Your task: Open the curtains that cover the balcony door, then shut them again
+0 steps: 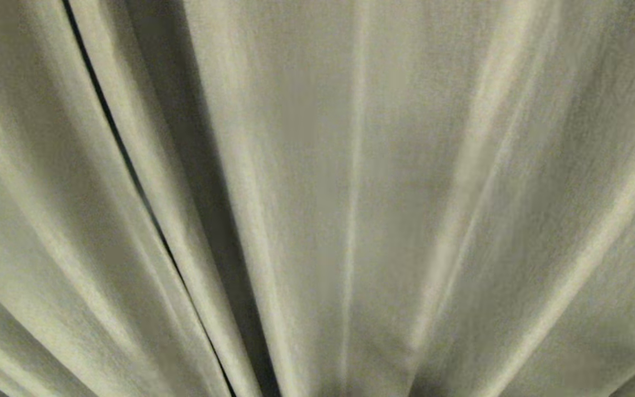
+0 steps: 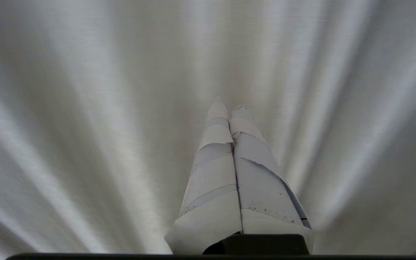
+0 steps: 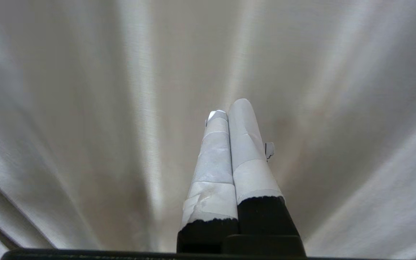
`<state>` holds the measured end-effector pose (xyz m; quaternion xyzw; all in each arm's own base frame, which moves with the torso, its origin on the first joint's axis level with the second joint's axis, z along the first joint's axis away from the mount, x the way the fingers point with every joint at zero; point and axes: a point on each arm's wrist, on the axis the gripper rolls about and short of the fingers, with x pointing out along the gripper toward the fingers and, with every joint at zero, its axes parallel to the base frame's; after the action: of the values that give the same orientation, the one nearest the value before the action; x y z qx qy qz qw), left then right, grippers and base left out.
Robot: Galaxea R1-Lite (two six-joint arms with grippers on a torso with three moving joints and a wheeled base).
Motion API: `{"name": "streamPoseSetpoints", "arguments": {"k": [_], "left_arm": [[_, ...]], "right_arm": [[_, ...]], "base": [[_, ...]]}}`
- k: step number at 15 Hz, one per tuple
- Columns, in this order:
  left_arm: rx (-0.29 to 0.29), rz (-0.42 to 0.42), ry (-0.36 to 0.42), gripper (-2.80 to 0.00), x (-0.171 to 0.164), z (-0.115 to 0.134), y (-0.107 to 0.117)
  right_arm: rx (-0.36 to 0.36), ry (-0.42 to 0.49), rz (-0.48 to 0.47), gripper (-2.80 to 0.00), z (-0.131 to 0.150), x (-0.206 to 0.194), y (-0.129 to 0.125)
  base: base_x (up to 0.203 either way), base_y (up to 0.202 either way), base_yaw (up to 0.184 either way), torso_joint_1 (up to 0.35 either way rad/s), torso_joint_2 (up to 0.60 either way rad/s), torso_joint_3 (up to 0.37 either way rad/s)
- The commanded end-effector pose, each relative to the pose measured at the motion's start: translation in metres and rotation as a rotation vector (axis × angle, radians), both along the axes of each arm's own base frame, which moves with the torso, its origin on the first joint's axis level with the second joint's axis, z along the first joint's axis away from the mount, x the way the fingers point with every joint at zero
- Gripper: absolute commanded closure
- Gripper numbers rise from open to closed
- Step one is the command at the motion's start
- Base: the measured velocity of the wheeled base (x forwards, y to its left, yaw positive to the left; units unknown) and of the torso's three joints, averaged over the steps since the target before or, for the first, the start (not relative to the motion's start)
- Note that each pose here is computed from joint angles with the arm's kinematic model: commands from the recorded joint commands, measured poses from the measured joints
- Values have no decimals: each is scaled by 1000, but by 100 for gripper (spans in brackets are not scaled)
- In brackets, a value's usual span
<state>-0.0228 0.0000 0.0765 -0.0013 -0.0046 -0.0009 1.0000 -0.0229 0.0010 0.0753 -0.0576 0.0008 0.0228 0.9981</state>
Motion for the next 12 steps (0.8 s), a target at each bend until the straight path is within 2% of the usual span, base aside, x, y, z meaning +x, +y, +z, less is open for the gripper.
{"name": "streamPoseSetpoints", "arguments": {"k": [1,9,12], "left_arm": [[0,0,-2,0,0,0,0],[-8,0,0,0,0,0,0],[-8,0,0,0,0,0,0]], "right_arm": [[-1,1,0,0,0,0,0],[-1,2,0,0,0,0,0],[-1,2,0,0,0,0,0]], "base": [[0,201,0,-2,2,4],[0,191,2,2,1,2],[-58,167,-7,3,3,0]]}}
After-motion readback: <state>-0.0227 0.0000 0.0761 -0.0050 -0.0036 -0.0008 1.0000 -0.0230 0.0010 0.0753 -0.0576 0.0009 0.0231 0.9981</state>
